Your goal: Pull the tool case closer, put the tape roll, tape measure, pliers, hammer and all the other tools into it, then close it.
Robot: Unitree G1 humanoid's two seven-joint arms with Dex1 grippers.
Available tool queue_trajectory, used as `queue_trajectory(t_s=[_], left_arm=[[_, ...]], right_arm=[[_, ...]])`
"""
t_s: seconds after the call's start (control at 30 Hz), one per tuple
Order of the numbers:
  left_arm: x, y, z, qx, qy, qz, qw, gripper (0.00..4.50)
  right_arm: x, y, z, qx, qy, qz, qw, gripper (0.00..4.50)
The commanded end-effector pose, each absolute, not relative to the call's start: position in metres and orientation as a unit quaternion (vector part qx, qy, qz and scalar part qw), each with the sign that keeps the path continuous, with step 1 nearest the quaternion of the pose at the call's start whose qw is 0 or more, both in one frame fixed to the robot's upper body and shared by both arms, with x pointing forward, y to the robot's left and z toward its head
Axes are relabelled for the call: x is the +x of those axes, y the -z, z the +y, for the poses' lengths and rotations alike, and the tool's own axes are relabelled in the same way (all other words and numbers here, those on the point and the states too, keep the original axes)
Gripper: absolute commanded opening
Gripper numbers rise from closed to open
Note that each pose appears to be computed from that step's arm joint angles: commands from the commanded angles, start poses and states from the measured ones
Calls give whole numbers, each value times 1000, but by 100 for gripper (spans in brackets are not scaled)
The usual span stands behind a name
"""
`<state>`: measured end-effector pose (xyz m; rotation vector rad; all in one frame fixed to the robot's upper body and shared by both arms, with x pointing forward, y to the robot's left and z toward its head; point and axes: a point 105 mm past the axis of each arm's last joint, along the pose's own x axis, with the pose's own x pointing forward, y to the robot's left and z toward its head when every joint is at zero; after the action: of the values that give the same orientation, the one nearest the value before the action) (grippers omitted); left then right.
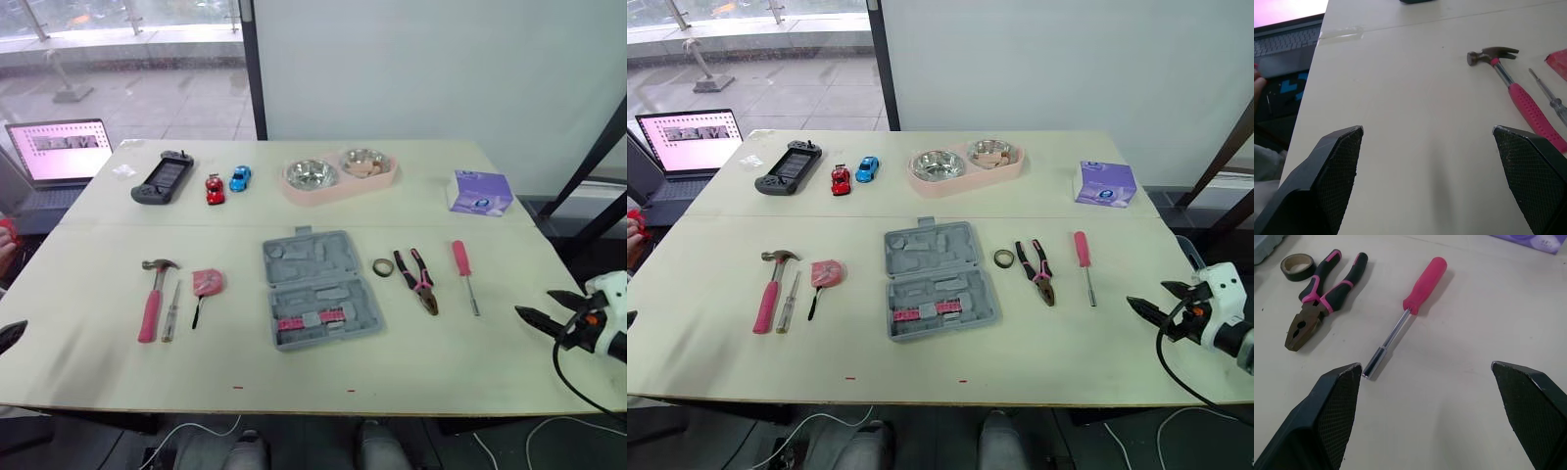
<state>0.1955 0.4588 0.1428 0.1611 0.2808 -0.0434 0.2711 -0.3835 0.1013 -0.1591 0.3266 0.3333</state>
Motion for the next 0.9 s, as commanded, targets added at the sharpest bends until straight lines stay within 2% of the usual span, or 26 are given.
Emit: queue_trajectory(t_s=[0.03, 0.73, 0.83, 0.9], left_arm=[[197, -153, 458, 98, 29, 137, 985, 445], [202, -148, 446, 88, 47, 132, 986, 445], [208, -139, 434, 78, 64, 133, 986, 445], [223, -126, 401, 63, 106, 127, 984, 445]], right_arm=[[273, -113, -387, -96, -165, 148, 971, 450], [274, -116, -376, -94, -179, 148, 968, 450], [279, -122, -353, -98, -217, 141, 961, 450], [289, -133, -317, -77, -258, 113, 956, 450]])
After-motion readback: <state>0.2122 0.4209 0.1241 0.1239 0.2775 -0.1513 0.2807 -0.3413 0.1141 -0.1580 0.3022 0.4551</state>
